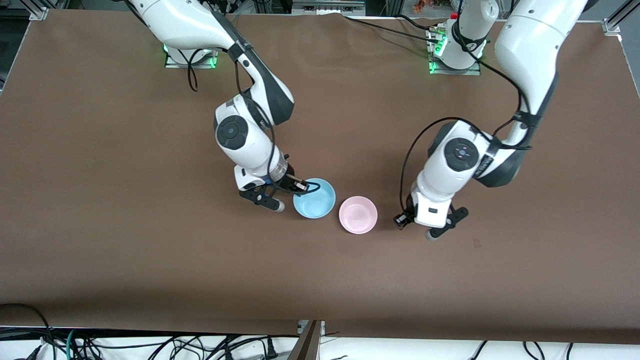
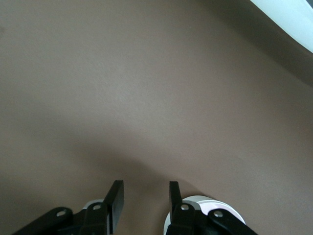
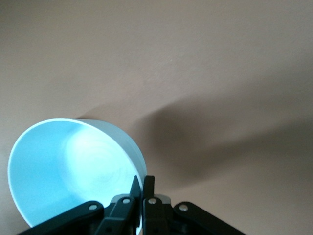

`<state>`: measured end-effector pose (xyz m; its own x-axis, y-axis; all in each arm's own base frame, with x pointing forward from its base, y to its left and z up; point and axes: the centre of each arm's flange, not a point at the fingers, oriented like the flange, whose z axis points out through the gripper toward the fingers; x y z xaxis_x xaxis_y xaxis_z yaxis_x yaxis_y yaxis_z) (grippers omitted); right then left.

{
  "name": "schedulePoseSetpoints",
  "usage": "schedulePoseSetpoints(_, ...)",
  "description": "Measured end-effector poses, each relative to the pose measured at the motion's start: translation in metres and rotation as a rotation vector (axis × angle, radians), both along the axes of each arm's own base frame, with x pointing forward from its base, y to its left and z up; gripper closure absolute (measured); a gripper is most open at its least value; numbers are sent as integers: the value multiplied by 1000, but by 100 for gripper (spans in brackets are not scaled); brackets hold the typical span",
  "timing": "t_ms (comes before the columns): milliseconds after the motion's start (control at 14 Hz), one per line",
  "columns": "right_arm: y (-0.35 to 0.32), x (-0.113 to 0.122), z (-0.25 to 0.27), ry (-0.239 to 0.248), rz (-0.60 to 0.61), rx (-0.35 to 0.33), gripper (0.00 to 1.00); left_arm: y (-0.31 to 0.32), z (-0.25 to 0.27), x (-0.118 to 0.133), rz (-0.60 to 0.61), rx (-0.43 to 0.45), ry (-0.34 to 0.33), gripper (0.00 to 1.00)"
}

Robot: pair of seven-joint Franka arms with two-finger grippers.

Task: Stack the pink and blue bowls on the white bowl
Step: 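Lower the blue bowl onto the pink bowl while the left gripper withdraws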

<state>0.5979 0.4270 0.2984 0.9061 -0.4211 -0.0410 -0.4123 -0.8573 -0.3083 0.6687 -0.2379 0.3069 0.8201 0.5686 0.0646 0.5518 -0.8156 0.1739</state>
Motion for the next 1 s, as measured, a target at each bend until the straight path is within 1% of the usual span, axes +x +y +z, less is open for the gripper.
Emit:
schedulePoseSetpoints(214,28,-1,2,-17,-42,35,97,43,43,16,-55,-8,56,54)
schedulePoseSetpoints(429,62,-9,-9,-59,-61,80,97,85,79,23,-114,10,73,54)
schedulePoseSetpoints(643,83,-20,-34,-98,-52,104,97,116,103,20,-173,33,86,52)
schedulePoseSetpoints(714,88,-23,-41,-110,-48,112,97,125,111,19,-191,42,89,50)
schedulePoseSetpoints(786,92,-26,-45,-122,-47,119,97,133,117,17,-210,50,93,49)
schedulePoseSetpoints(1000,94,-24,-48,-165,-57,146,97,154,133,13,-249,52,102,49)
